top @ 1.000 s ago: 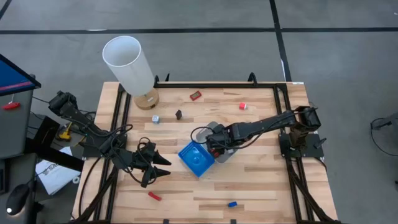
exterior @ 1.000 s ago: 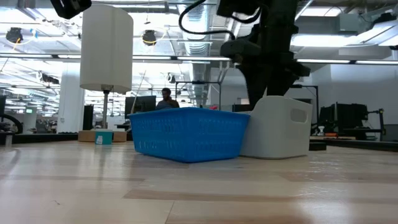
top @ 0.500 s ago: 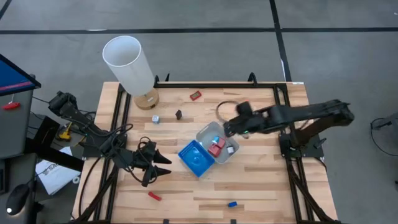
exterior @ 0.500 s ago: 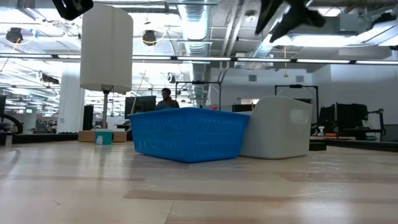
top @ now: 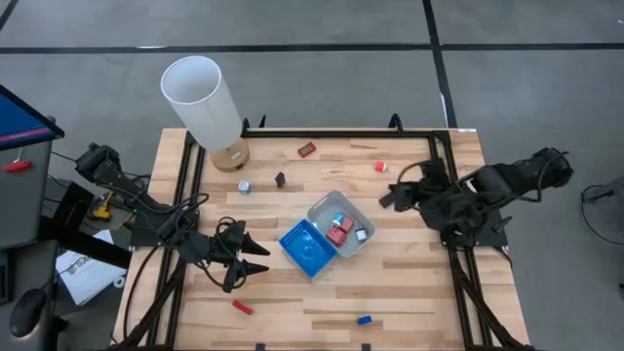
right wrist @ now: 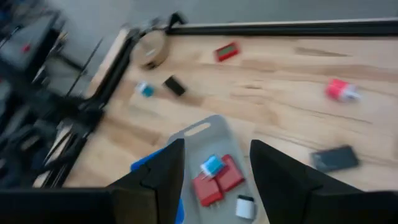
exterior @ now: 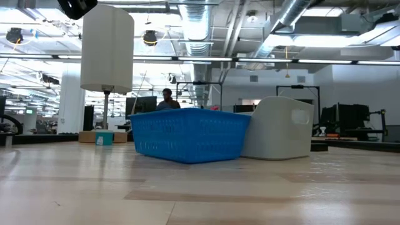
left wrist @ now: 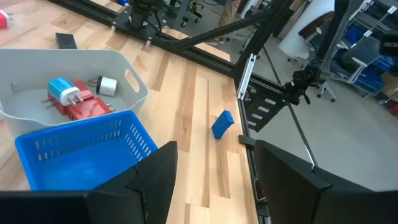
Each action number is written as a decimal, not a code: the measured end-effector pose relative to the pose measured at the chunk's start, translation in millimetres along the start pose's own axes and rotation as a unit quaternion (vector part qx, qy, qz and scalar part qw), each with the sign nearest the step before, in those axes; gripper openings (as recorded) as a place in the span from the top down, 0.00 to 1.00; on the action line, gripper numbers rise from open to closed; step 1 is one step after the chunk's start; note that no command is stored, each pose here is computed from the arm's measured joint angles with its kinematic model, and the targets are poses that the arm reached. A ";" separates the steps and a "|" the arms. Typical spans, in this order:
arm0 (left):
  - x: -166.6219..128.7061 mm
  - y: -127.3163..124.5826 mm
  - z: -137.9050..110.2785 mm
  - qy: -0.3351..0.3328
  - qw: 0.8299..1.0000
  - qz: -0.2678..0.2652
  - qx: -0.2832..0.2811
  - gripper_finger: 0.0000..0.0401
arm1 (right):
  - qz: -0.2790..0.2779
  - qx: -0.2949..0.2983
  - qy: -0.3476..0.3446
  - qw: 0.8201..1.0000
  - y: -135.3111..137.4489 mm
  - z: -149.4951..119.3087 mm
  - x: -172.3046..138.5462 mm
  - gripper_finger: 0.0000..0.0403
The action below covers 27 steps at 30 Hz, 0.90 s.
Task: Pick & Place Office items
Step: Put the pink charger adapter into the gray bin
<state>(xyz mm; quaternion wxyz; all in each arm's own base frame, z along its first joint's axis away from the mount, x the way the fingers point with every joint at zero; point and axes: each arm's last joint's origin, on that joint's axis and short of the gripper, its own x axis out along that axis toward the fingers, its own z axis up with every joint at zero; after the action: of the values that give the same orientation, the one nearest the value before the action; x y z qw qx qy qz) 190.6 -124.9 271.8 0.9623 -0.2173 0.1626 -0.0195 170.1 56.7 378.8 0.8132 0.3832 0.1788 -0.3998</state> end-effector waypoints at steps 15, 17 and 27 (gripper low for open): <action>-22.4 17.1 33.1 -0.063 0.998 -0.009 -0.002 0.48 | -0.158 0.103 -0.073 0.979 -26.6 33.1 28.1 0.57; -27.1 21.1 39.1 -0.078 0.997 -0.005 0.002 0.48 | -0.180 0.071 -0.066 0.979 -31.1 43.9 33.0 0.57; -27.9 44.3 57.5 -0.128 0.990 0.059 -0.012 0.48 | -0.183 -0.135 0.031 0.973 -61.8 111.7 65.5 0.57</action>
<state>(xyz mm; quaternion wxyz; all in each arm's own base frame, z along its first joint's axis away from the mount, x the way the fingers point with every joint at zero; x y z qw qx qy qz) 181.2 -58.1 310.6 0.9720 -0.2194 0.0509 0.0673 160.1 -86.4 381.7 0.7647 0.2434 0.3229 -0.5018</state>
